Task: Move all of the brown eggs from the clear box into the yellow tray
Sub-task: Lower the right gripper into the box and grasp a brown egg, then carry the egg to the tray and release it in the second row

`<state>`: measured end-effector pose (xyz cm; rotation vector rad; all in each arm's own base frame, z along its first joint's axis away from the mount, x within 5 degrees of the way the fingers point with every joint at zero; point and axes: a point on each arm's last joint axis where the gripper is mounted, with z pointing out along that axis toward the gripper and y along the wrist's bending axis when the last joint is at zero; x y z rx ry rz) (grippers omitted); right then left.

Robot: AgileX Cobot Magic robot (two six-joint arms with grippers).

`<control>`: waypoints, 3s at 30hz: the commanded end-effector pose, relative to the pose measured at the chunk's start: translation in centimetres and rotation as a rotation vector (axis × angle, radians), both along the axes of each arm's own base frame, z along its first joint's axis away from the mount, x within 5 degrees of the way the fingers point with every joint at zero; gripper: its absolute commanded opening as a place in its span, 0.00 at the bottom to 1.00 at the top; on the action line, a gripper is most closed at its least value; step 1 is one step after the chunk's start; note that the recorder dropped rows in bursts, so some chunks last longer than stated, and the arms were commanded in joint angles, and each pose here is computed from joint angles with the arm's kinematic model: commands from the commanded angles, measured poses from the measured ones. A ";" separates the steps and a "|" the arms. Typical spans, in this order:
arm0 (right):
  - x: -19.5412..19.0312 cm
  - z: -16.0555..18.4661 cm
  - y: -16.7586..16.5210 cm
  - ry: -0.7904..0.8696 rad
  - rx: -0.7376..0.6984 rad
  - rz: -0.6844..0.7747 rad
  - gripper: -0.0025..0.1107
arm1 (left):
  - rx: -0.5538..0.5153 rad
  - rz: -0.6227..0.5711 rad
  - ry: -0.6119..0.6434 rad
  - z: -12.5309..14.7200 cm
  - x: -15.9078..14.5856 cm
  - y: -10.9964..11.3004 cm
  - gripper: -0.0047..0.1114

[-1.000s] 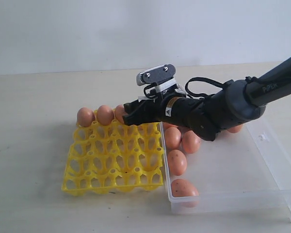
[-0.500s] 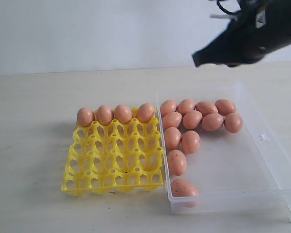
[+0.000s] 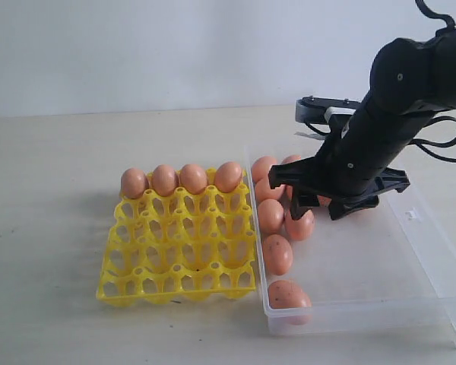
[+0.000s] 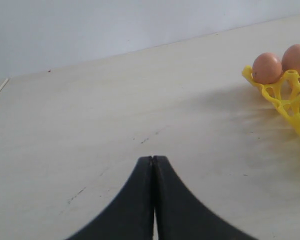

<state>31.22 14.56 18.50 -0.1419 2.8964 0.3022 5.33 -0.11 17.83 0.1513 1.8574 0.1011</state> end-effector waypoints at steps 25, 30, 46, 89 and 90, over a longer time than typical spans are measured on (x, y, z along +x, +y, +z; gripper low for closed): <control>3.5 -6.6 0.8 -0.053 -0.046 -0.014 0.50 | -0.013 0.004 -0.019 0.2 0.0 0.0 0.04; 3.5 -6.9 1.0 -0.024 -0.042 -0.025 0.28 | -0.013 0.004 -0.019 0.2 0.0 0.0 0.04; 0.9 6.4 3.0 -0.796 0.107 0.224 0.02 | -0.013 0.004 -0.019 0.2 0.0 0.0 0.04; 3.5 -8.1 19.1 -0.793 0.569 0.583 0.28 | -0.012 0.003 -0.019 0.2 0.0 0.0 0.04; 3.6 -8.2 19.2 -0.794 0.569 0.583 0.34 | -0.012 0.003 -0.019 0.2 0.0 0.0 0.04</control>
